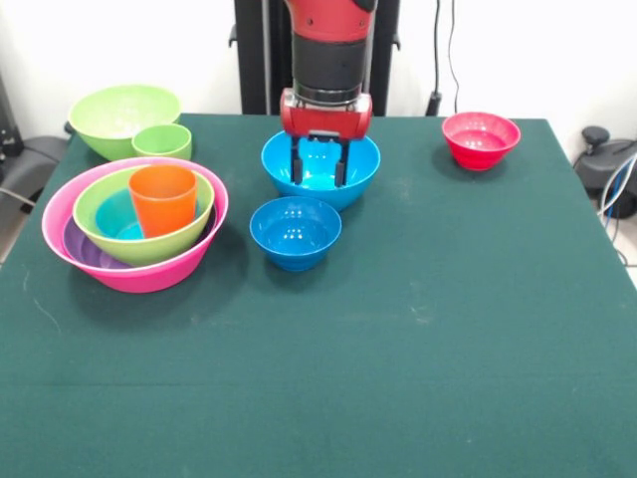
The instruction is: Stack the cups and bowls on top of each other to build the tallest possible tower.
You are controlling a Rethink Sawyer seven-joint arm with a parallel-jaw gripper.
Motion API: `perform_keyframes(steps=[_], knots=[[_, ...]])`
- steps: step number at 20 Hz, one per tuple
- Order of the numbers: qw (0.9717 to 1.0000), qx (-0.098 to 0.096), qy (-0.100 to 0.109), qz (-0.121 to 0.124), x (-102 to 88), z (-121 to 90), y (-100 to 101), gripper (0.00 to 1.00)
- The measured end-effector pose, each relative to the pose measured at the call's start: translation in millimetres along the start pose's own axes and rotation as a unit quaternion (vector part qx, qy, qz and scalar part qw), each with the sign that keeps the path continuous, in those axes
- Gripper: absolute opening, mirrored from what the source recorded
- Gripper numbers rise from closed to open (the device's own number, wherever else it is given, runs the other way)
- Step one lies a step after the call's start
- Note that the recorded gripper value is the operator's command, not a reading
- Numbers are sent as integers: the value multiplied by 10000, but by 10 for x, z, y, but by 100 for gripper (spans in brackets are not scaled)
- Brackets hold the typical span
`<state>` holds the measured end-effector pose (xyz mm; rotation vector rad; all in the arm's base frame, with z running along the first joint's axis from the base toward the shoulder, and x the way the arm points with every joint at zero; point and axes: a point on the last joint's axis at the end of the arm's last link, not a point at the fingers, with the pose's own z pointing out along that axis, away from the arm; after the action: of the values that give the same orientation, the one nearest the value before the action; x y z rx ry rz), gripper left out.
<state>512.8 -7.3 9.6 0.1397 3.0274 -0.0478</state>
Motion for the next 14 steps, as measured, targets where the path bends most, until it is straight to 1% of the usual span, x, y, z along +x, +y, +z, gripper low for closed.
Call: perform_keyframes(steps=[4, 6, 11, 14], knots=[[9999, 75, 8, 71, -111, -178, -14, 100], [9999, 113, 44, 119, -147, -270, -30, 100], [9993, 213, 209, 243, -194, -520, -65, 100], [9991, 240, 223, 252, -215, -577, -77, 100]])
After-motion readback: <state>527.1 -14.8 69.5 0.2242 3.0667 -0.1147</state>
